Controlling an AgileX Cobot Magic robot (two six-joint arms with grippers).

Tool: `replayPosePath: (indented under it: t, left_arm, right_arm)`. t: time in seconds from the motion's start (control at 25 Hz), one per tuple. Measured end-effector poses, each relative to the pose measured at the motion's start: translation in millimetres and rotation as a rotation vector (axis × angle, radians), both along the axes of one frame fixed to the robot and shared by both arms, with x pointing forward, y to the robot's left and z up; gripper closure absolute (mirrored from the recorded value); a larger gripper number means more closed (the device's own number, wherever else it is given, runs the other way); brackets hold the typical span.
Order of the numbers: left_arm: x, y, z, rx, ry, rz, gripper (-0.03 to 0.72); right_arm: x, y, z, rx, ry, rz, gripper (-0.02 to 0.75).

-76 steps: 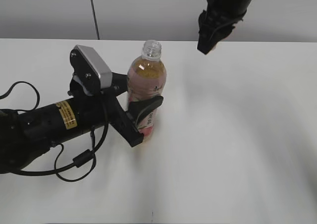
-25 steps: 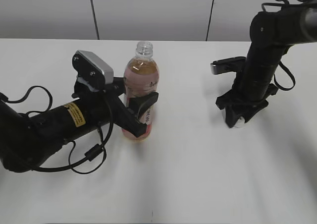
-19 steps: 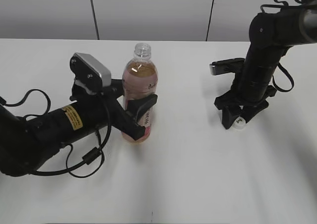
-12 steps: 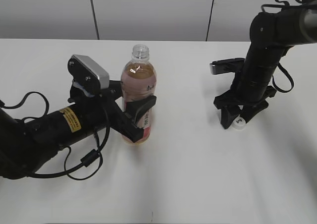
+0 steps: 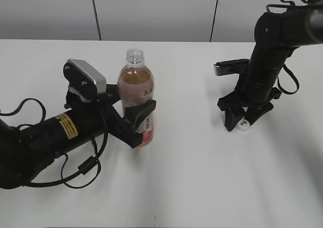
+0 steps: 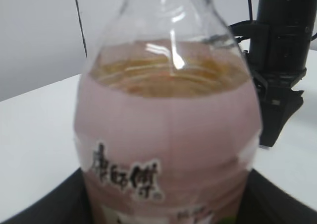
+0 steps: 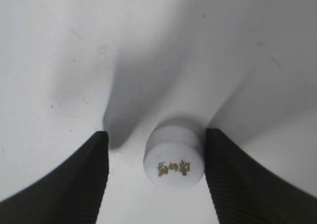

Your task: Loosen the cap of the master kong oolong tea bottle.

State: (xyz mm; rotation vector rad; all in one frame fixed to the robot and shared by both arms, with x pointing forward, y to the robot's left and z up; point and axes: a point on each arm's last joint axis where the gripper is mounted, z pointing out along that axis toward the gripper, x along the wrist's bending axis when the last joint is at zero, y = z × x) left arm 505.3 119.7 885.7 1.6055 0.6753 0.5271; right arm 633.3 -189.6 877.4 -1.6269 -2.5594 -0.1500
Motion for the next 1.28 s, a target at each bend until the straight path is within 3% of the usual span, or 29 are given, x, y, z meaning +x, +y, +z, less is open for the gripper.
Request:
replayPosePath:
  t: [0.4,0.84,1.08,1.28]
  left_arm:
    - [-3,3,-3,0.003,0.015,0.012,0.143]
    - [-19,16,-13,0.034,0.083,0.058,0.131]
    - [-26,22,-16,0.047,0.109,0.070,0.131]
    - [-37,31,0,0.028,0.092,0.110,0.131]
  right_arm:
    - [0,1,0,0.006,0.000,-0.005,0.277]
    - [0,2,14,0.021,-0.003,0.005,0.276]
    - [-2,2,25,0.024,-0.007,0.010,0.175]
    - [-5,1,36,0.026,-0.001,0.004,0.169]
